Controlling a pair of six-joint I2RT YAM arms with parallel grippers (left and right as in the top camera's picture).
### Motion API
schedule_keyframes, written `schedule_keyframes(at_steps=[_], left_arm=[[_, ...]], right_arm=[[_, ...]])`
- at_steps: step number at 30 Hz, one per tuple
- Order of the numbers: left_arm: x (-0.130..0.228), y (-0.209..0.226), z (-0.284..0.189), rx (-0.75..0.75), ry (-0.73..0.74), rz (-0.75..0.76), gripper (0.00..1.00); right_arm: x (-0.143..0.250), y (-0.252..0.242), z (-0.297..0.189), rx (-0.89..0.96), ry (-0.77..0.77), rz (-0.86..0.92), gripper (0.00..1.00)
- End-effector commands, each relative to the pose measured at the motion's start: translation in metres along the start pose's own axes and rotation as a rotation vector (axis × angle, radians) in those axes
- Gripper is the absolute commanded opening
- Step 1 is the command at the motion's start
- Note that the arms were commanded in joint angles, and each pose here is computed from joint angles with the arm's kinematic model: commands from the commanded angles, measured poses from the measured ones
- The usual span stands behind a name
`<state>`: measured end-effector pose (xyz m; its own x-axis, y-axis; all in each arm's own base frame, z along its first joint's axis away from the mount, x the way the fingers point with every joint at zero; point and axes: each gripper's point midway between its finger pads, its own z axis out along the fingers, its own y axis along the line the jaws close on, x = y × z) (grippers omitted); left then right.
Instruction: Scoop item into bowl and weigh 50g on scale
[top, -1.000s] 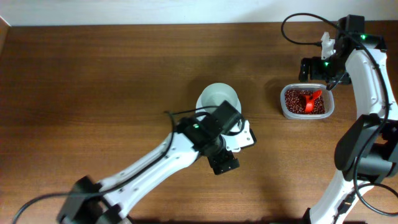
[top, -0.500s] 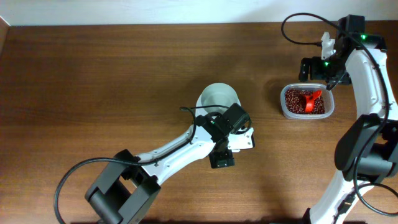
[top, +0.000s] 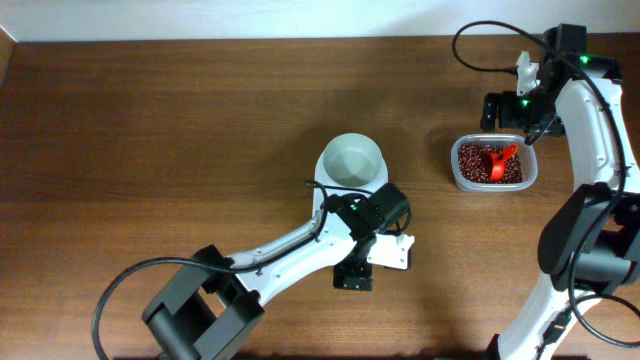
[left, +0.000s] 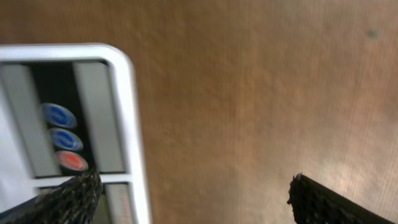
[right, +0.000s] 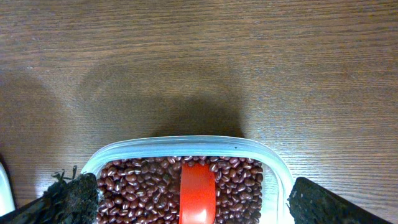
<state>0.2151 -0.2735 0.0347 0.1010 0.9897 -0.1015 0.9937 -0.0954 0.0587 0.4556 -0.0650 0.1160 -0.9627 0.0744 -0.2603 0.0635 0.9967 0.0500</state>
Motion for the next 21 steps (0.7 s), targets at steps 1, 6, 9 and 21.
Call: schedule_keyframes(at_steps=[1, 6, 9, 21], left_arm=[[-0.018, -0.006, -0.018, 0.100, -0.076, 0.004, 1.00], [-0.020, -0.003, -0.020, 0.165, -0.115, -0.039, 0.99], [-0.014, -0.007, 0.003, 0.214, -0.067, -0.053, 1.00], [0.009, 0.005, 0.022, 0.189, 0.038, -0.102, 0.99]], right_arm=[[-0.005, 0.002, -0.002, 0.001, -0.012, -0.010, 0.99], [-0.005, 0.002, -0.002, 0.001, -0.013, -0.010, 0.99], [-0.005, 0.002, -0.002, 0.001, -0.013, -0.010, 0.99], [-0.005, 0.002, -0.002, 0.001, -0.012, -0.010, 0.99]])
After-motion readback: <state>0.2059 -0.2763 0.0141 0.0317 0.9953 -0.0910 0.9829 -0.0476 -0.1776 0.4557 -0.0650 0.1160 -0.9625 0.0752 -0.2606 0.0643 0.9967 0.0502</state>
